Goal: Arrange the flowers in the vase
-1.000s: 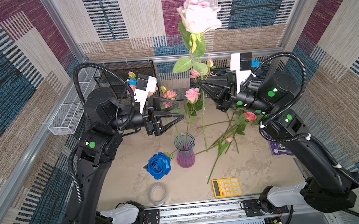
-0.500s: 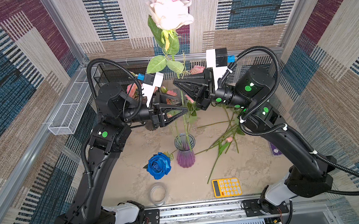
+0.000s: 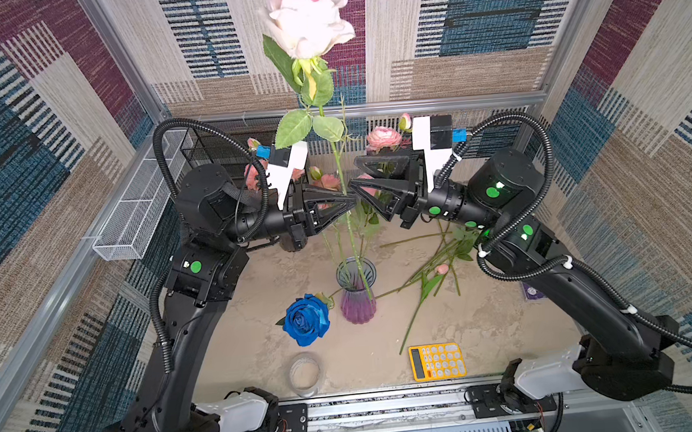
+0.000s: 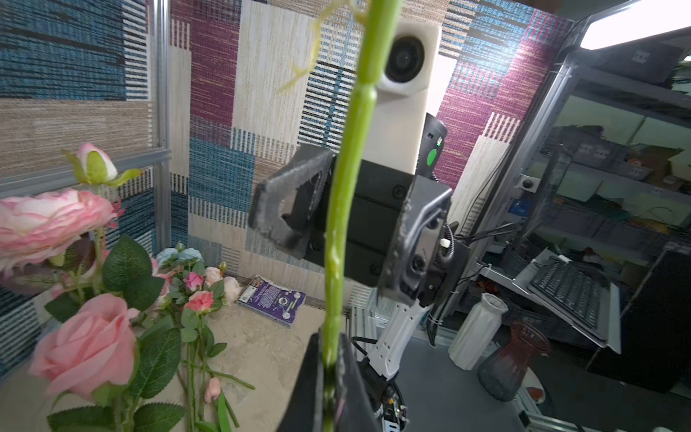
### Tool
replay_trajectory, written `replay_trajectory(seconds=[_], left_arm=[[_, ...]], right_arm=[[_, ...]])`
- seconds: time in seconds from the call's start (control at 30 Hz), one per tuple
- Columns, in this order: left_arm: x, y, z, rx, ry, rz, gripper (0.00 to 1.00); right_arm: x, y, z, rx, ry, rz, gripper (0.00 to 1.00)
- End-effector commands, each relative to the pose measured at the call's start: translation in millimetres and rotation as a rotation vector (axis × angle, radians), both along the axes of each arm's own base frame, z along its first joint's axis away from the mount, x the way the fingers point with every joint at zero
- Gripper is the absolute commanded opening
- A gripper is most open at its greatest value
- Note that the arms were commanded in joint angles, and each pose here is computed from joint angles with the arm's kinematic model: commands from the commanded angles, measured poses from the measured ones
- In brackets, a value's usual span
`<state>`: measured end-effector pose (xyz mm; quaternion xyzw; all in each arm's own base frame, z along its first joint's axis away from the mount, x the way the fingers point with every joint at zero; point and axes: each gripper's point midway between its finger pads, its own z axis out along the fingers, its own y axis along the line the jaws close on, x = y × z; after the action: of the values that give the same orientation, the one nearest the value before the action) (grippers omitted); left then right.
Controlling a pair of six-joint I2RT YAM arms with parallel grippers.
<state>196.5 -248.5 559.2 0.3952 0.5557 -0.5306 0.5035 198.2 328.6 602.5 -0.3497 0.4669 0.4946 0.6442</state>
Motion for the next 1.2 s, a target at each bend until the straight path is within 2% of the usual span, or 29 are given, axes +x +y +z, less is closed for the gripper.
replay_trajectory(seconds=[0.0, 0.7, 1.03, 1.07, 1.1, 1.17], left_arm=[[16, 4, -3, 0.002, -0.084, 0.106, 0.0], [98, 0, -69, 0.091, -0.11, 0.346, 0.0], [106, 1, -106, 0.139, -0.066, 0.379, 0.0], [108, 2, -111, 0.143, -0.057, 0.386, 0.02], [108, 2, -114, 0.146, -0.05, 0.386, 0.07], [109, 1, -119, 0.15, -0.03, 0.382, 0.28]], right_arm=[[-4, -24, 10, 0.062, -0.027, -0.081, 0.5], [-22, -95, -13, 0.093, 0.034, -0.272, 0.49], [-26, -112, -13, 0.101, 0.026, -0.324, 0.49], [-27, -112, -13, 0.1, 0.026, -0.324, 0.49], [-27, -112, -13, 0.101, 0.024, -0.324, 0.49], [-27, -112, -12, 0.101, 0.022, -0.323, 0.49]])
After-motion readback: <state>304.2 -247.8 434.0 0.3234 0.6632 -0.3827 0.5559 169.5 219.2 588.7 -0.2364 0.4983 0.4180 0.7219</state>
